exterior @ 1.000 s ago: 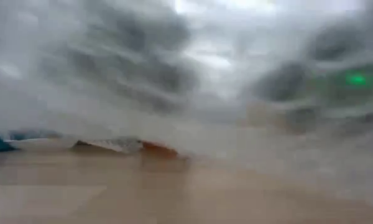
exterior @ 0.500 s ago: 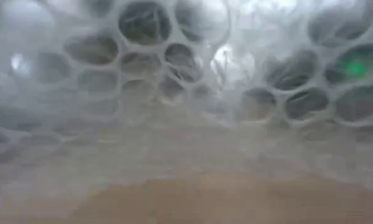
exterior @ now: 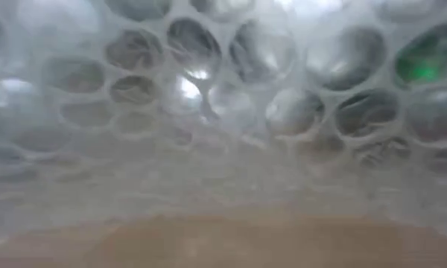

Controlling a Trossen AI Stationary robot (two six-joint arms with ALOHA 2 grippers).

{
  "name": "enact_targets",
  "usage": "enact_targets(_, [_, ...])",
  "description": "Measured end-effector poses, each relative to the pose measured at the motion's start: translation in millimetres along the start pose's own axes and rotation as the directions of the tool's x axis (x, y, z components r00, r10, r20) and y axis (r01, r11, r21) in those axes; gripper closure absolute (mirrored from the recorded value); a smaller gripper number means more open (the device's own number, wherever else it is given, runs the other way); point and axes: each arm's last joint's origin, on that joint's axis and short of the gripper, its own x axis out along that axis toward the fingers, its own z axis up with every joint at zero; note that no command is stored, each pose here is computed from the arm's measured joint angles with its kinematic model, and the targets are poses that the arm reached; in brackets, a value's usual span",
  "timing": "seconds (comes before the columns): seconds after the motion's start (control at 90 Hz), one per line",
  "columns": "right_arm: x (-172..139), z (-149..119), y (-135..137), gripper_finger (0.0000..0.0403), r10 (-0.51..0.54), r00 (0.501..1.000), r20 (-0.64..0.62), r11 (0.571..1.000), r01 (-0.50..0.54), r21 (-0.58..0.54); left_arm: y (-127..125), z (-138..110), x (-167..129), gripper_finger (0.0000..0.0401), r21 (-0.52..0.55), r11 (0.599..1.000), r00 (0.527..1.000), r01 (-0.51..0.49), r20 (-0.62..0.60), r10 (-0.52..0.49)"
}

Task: Wrap mug
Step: Wrap the yellow mug using the transparent bubble wrap

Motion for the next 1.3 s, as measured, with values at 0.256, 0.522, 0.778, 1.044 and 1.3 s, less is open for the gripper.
enact_targets(0.256, [-0.3, 1.5, -4.8, 0.038, 0.011, 0.999, 0.046, 0.999, -0.008, -0.046, 15.4, 9.3, 10.5, 0.0379, 0.137, 0.991, 0.996, 0.011, 0.088, -0.023])
enact_targets(0.522, [0.1, 1.4, -14.7, 0.038, 0.002, 0.996, 0.093, 0.996, 0.006, -0.087, 32.9, 27.0, 50.3, 0.038, 0.138, 0.975, 0.982, 0.176, 0.04, -0.183])
enact_targets(0.778, [-1.1, 4.3, -16.9, 0.0344, -0.016, 0.988, 0.155, 0.995, 0.032, -0.096, 30.6, 2.0, 85.6, 0.0382, 0.089, 0.954, 0.952, 0.287, -0.138, -0.274])
enact_targets(1.044, [-4.4, 6.3, -17.5, 0.0269, -0.02, 0.991, 0.135, 0.999, 0.026, -0.047, 20.0, 0.5, 83.4, 0.0382, 0.105, 0.937, 0.934, 0.332, -0.177, -0.311])
enact_targets(1.3, [-18.1, 13.2, -26.3, 0.0207, -0.093, 0.989, 0.117, 0.994, 0.085, 0.068, 16.5, -3.0, 82.5, 0.0382, 0.113, 0.928, 0.921, 0.356, -0.213, -0.327])
